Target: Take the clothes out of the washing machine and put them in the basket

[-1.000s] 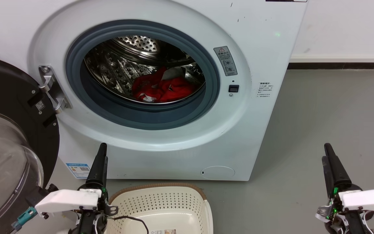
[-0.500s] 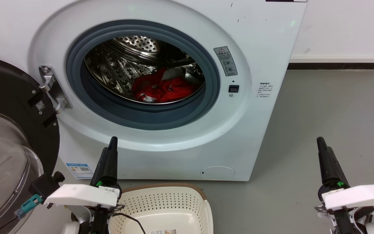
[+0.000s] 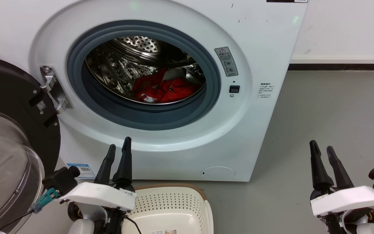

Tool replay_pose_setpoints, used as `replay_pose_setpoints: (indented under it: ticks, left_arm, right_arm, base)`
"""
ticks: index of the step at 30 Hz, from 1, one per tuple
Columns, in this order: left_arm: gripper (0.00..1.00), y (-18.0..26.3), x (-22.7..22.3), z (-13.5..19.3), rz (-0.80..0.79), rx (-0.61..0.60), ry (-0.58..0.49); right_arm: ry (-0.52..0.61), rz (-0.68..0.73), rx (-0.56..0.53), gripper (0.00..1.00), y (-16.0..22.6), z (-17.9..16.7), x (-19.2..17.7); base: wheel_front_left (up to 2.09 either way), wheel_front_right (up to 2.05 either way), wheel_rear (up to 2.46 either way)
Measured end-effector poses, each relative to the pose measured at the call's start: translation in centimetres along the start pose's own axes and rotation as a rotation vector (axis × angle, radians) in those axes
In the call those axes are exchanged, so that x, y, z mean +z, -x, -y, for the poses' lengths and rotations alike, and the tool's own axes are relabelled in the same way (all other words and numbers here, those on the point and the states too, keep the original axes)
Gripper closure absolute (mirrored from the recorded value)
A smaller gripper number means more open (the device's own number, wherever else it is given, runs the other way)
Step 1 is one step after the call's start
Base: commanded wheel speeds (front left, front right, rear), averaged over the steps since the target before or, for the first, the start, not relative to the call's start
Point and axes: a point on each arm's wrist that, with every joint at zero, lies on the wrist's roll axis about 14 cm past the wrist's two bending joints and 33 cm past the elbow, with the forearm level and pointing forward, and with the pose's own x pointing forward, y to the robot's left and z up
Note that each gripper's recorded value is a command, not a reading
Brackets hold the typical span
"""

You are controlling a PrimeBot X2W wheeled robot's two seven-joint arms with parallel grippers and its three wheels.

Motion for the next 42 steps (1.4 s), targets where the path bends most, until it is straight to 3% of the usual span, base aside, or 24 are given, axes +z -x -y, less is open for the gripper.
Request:
replay_pose_setpoints:
  ticks: [19, 42]
  left_arm:
    - [0.0, 0.1, -0.7, 1.4, -0.001, -0.046, -0.287]
    - [0.0, 0.2, -1.1, 2.4, 0.021, -0.093, -0.501]
  right_arm:
    - [0.261, 0.001, 0.024, 0.0, 0.1, -0.1, -0.3]
    - [0.468, -0.003, 0.064, 0.0, 0.2, -0.6, -0.9]
  base:
    - [0.0, 0.0, 0.0]
    - [0.0, 0.0, 0.0]
